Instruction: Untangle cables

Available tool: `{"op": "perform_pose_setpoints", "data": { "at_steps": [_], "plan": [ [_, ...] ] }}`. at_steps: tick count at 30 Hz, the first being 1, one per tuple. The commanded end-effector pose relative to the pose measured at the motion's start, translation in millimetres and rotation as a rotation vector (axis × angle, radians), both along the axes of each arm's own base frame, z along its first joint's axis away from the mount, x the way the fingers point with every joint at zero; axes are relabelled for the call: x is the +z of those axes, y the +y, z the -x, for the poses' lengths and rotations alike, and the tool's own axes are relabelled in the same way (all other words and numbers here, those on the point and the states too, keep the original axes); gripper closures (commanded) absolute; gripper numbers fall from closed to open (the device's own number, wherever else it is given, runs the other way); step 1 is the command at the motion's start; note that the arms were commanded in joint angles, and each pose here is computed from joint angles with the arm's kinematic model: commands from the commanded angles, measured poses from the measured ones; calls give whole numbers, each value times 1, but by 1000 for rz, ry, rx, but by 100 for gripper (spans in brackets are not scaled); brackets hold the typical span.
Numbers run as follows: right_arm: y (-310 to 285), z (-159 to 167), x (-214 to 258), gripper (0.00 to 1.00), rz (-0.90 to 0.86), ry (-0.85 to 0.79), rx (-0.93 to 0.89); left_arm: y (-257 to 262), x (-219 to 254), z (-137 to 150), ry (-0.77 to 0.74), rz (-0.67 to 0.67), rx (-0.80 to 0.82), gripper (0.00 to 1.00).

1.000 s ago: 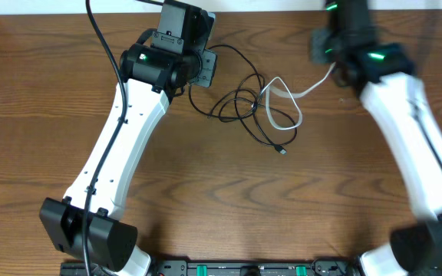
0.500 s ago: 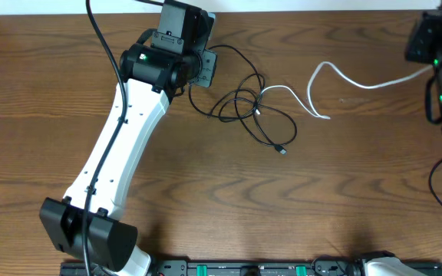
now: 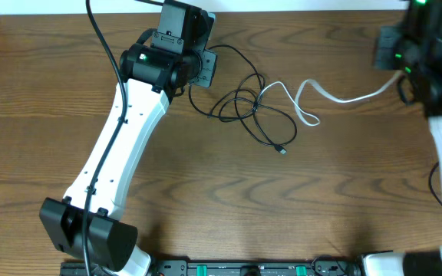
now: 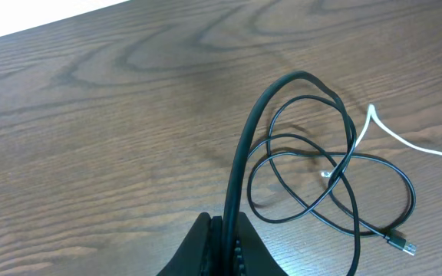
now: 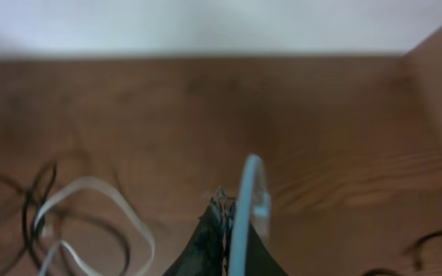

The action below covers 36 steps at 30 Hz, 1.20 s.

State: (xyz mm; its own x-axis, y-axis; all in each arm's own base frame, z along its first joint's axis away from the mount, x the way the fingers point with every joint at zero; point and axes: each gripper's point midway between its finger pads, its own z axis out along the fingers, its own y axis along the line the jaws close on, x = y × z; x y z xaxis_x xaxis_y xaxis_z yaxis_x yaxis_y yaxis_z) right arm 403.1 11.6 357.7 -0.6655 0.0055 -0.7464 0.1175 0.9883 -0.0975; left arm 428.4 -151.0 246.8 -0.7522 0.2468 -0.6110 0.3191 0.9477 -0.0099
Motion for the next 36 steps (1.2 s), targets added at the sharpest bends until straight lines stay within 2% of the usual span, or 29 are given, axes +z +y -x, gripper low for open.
{"op": "perform_pose_setpoints", "data": {
  "at_steps": [1,9,19,25,33,34,36],
  "plan": [
    [50,-21,-60,98,-72,172,131,1,-2,1,8,1,-3,93],
    [144,-20,-159,99,-12,444,376,1,-2,1,8,3,0,93],
    [160,-27,-245,99,38,622,385,1,-2,2,9,2,0,92],
    [168,-46,-248,99,95,556,496,1,-2,1,9,3,0,93],
    [157,-81,-237,98,82,431,455,1,-3,2,12,1,0,93],
    [156,-81,-237,89,81,433,452,1,-3,2,12,1,0,92],
    [153,-81,-238,80,81,437,447,1,-3,2,12,1,0,93]
  ]
}}
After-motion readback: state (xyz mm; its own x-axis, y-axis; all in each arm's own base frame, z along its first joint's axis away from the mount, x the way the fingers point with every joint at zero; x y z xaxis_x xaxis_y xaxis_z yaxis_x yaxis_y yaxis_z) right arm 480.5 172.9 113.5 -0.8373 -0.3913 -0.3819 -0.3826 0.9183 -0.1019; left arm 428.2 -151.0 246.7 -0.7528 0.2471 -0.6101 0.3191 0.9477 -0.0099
